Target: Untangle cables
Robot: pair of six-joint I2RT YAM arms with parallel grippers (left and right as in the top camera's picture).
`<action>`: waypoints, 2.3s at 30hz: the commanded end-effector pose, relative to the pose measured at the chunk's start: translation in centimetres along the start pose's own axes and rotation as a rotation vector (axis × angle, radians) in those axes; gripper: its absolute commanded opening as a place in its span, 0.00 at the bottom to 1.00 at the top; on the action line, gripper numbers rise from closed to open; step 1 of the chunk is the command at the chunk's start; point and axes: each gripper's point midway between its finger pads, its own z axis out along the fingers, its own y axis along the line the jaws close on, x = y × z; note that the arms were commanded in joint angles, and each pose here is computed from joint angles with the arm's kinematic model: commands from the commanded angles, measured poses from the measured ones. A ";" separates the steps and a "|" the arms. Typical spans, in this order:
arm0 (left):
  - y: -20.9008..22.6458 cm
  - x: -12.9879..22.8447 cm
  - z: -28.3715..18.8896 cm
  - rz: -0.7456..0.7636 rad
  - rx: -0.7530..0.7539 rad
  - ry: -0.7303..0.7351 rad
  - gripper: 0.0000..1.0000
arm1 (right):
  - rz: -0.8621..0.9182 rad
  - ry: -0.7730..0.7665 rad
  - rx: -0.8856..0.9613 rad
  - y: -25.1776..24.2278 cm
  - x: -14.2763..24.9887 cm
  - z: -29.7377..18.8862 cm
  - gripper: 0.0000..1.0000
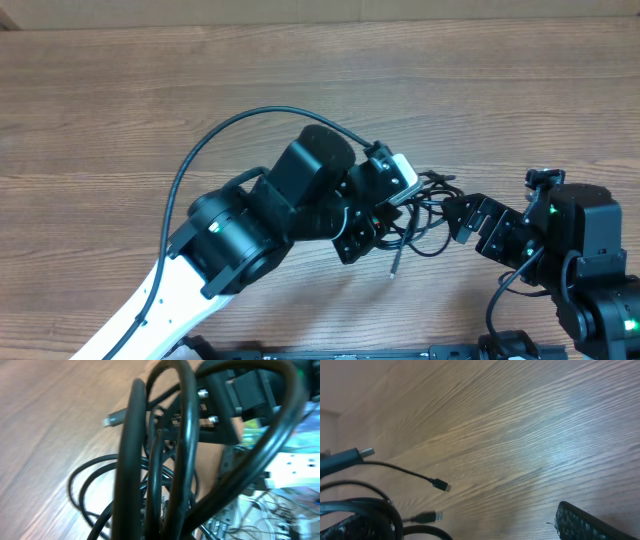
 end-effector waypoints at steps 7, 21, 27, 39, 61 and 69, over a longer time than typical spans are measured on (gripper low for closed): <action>4.1 -0.3 -5.2 0.102 -0.341 -0.041 0.04 | -0.206 -0.043 0.030 -0.6 -1.0 0.0 1.00; 2.4 1.7 -4.9 0.150 -0.175 0.030 0.04 | -0.514 -0.155 -0.268 5.9 -2.2 -3.4 1.00; 0.1 3.3 -4.0 0.206 -0.012 0.093 0.04 | -0.747 -0.244 -0.400 8.9 -2.7 -4.6 1.00; 1.3 2.2 -3.9 0.184 -0.082 0.059 0.04 | -0.857 -0.139 -0.542 9.7 0.7 -5.1 1.00; -8.6 1.9 -2.1 0.297 0.417 0.017 0.04 | -0.376 -0.372 0.065 1.4 -7.6 -3.8 1.00; -4.3 2.3 -0.9 0.168 0.159 0.087 0.04 | -0.297 -0.268 0.164 -1.4 -5.4 -3.2 1.00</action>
